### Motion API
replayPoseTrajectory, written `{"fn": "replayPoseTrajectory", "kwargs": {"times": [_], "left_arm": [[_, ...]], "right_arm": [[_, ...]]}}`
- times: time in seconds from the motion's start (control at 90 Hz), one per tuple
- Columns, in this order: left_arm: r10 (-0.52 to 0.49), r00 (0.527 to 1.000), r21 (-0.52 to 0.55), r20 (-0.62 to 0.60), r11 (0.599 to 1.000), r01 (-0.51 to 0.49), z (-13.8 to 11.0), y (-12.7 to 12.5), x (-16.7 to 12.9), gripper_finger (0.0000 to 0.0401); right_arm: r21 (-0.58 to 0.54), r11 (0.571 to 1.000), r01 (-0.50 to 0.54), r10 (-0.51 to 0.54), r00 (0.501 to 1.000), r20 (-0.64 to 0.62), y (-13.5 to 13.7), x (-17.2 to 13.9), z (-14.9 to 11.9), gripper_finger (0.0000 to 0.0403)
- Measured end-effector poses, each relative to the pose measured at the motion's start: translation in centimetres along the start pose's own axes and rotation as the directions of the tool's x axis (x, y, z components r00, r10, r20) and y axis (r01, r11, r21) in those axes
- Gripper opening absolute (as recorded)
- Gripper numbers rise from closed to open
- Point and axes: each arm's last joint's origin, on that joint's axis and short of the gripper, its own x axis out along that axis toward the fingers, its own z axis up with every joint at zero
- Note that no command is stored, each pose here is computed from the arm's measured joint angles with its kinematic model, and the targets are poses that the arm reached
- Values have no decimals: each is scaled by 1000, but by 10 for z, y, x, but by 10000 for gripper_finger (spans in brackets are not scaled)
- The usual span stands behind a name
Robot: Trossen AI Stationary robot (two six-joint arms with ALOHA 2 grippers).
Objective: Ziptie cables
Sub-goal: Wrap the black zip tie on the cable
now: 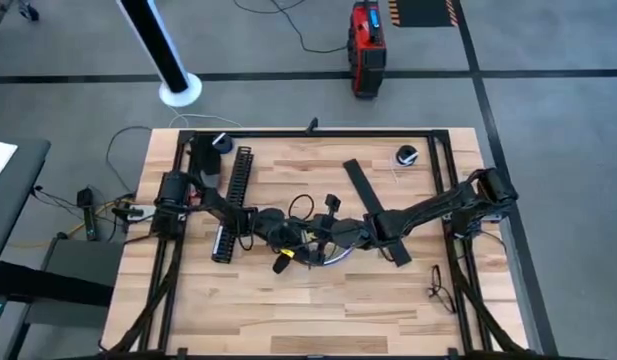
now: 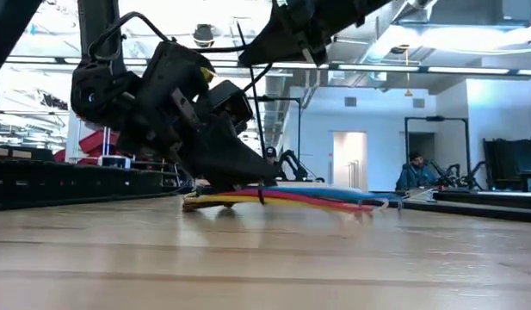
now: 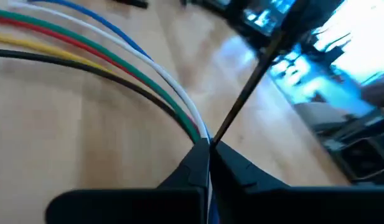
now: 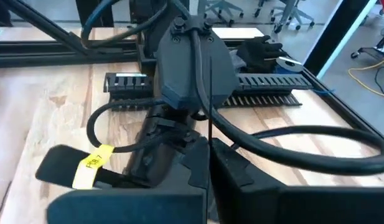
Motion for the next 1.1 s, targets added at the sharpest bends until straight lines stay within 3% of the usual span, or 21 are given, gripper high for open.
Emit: {"fn": "replayPoseTrajectory", "kwargs": {"times": [0.167, 0.311, 0.789, 1.1], "left_arm": [[7, 1000, -3, 10, 1000, -7, 2, 4, -2, 0], [16, 1000, 13, 18, 1000, -16, 2, 5, -2, 9], [30, 999, 54, 41, 998, -33, 4, 6, -3, 147], [-6, 1000, 32, 20, 999, 6, 4, 8, -4, 158]], "right_arm": [[24, 998, -56, 58, 996, -72, -1, -4, 7, 8], [28, 997, -77, 80, 989, -122, -2, -5, 6, 41], [59, 993, -100, 113, 946, -303, 13, -19, -16, 189], [33, 991, -126, 128, 891, -436, 35, -42, -39, 207]]}}
